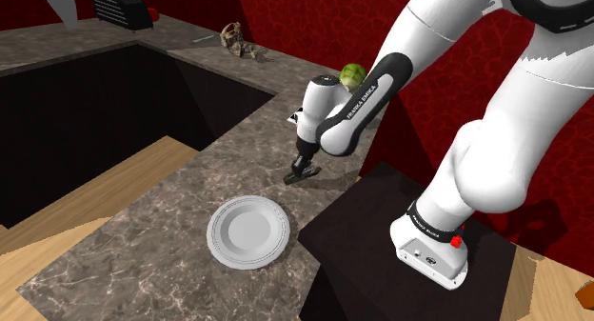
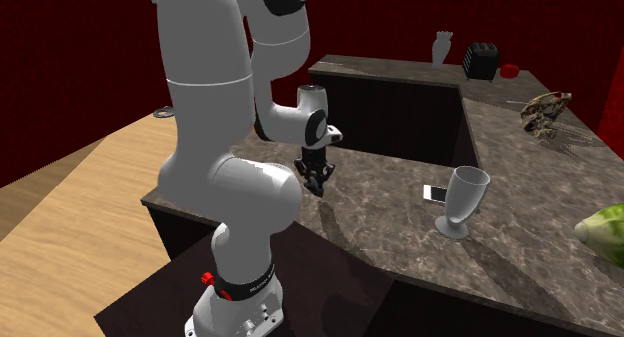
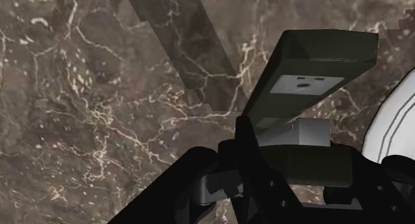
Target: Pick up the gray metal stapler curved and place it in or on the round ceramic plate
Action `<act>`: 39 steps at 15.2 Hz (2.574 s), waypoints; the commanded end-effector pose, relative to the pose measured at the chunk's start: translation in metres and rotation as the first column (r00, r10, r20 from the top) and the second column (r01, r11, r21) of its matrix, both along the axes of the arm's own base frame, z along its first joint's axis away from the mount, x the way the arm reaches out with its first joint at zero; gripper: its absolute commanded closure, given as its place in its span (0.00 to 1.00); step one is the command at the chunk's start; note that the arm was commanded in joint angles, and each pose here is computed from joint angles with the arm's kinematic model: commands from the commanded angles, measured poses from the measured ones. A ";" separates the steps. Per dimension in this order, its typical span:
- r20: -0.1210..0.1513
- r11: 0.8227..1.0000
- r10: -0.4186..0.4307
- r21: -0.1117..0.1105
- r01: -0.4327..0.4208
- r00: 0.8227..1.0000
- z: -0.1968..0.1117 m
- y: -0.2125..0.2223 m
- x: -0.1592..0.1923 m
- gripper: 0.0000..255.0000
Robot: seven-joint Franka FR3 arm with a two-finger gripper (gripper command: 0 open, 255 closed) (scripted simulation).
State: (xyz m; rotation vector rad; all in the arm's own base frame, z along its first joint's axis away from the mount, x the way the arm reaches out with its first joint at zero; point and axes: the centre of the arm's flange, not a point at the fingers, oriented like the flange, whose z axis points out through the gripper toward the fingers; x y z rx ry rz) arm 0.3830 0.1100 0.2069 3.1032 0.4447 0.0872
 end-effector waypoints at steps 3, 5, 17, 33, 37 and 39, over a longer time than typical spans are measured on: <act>0.000 1.000 -0.003 0.000 0.003 1.000 -0.003 0.053 -0.007 1.00; 0.000 1.000 -0.003 0.000 0.003 1.000 -0.004 0.079 -0.009 1.00; 0.000 1.000 -0.003 0.000 0.003 1.000 -0.007 0.233 -0.021 1.00; -0.013 0.994 0.095 -0.058 -0.096 0.995 -0.065 0.204 -0.036 0.00; -0.013 0.994 0.095 -0.058 -0.096 0.995 -0.065 0.204 -0.036 0.00; -0.013 0.994 0.095 -0.058 -0.096 0.995 -0.065 0.204 -0.036 0.00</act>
